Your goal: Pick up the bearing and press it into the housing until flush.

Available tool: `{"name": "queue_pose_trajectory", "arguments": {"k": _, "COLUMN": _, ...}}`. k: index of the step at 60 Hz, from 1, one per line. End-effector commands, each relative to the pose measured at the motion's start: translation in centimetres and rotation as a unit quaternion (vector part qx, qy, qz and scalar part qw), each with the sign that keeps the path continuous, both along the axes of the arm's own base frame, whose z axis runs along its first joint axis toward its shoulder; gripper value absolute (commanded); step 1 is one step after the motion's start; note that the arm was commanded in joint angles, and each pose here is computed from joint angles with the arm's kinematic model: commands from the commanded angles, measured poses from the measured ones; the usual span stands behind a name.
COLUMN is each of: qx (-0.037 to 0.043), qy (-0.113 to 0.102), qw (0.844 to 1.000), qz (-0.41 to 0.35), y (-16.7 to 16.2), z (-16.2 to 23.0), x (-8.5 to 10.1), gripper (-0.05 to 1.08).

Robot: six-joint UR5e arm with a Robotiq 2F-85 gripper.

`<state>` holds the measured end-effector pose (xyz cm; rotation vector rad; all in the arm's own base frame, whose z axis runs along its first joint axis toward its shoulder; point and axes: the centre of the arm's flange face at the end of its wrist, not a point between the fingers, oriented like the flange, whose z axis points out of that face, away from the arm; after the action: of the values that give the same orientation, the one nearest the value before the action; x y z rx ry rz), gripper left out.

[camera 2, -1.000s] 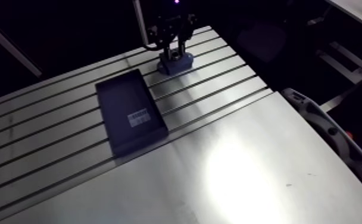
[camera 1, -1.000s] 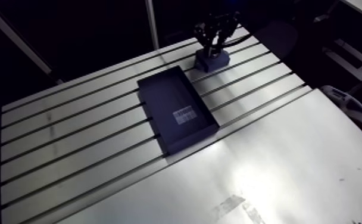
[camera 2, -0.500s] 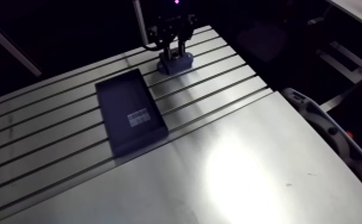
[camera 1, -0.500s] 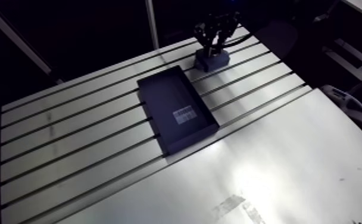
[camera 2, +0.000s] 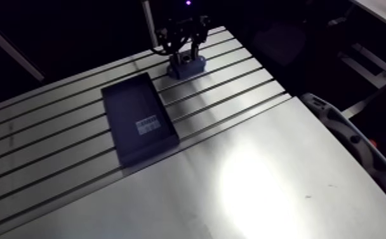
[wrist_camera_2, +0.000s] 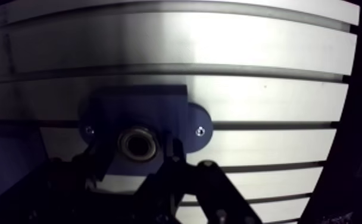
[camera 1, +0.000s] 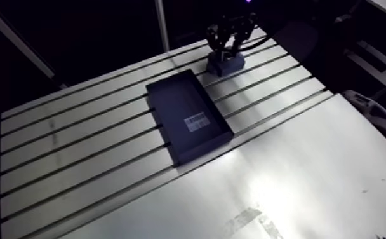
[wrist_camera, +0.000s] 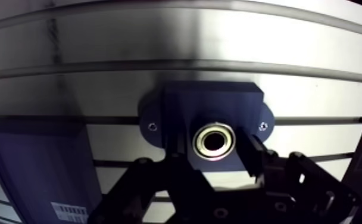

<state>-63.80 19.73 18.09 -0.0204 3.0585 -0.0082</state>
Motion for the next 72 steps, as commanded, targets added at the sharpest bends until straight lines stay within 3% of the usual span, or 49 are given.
{"name": "queue_pose_trajectory", "arguments": {"k": 1, "qx": 0.0037, "qy": 0.006, "qw": 1.000, "qz": 0.000, "y": 0.0, "z": 0.9, "x": 0.0, "gripper": 0.02}}
{"name": "queue_pose_trajectory", "arguments": {"k": 28, "qx": 0.0170, "qy": 0.035, "qw": 0.999, "qz": 0.000, "y": -0.2, "z": 5.6, "x": 0.0, "gripper": 0.01}}
{"name": "queue_pose_trajectory", "arguments": {"k": 43, "qx": 0.0157, "qy": 0.028, "qw": 0.999, "qz": -0.001, "y": -0.5, "z": 5.9, "x": 0.3, "gripper": 0.01}}
{"name": "queue_pose_trajectory", "arguments": {"k": 46, "qx": 0.0207, "qy": 0.024, "qw": 1.000, "qz": -0.001, "y": -0.5, "z": 5.7, "x": 0.4, "gripper": 0.03}}
{"name": "queue_pose_trajectory", "arguments": {"k": 47, "qx": 0.0227, "qy": 0.022, "qw": 0.999, "qz": -0.001, "y": -0.4, "z": 5.6, "x": 0.4, "gripper": 0.28}}
{"name": "queue_pose_trajectory", "arguments": {"k": 48, "qx": 0.0227, "qy": 0.022, "qw": 0.999, "qz": -0.001, "y": -0.4, "z": 5.6, "x": 0.4, "gripper": 0.28}}
{"name": "queue_pose_trajectory", "arguments": {"k": 49, "qx": 0.0235, "qy": 0.021, "qw": 0.999, "qz": -0.004, "y": -0.4, "z": 5.5, "x": 0.3, "gripper": 0.54}}
{"name": "queue_pose_trajectory", "arguments": {"k": 50, "qx": 0.0235, "qy": 0.021, "qw": 0.999, "qz": -0.004, "y": -0.4, "z": 5.5, "x": 0.3, "gripper": 0.54}}
{"name": "queue_pose_trajectory", "arguments": {"k": 51, "qx": 0.0243, "qy": 0.021, "qw": 0.999, "qz": -0.006, "y": -0.3, "z": 5.5, "x": 0.4, "gripper": 0.78}}
{"name": "queue_pose_trajectory", "arguments": {"k": 52, "qx": 0.0243, "qy": 0.021, "qw": 0.999, "qz": -0.006, "y": -0.3, "z": 5.5, "x": 0.4, "gripper": 0.78}}
{"name": "queue_pose_trajectory", "arguments": {"k": 53, "qx": 0.0256, "qy": 0.020, "qw": 0.999, "qz": -0.008, "y": -0.3, "z": 5.4, "x": 0.4, "gripper": 0.98}}
{"name": "queue_pose_trajectory", "arguments": {"k": 54, "qx": 0.0256, "qy": 0.020, "qw": 0.999, "qz": -0.008, "y": -0.3, "z": 5.4, "x": 0.4, "gripper": 0.98}}
{"name": "queue_pose_trajectory", "arguments": {"k": 55, "qx": 0.0255, "qy": 0.020, "qw": 0.999, "qz": -0.008, "y": -0.3, "z": 5.4, "x": 0.4, "gripper": 1.06}}
{"name": "queue_pose_trajectory", "arguments": {"k": 72, "qx": 0.0195, "qy": 0.006, "qw": 1.000, "qz": -0.009, "y": -0.2, "z": 4.6, "x": 0.8, "gripper": 1.08}}
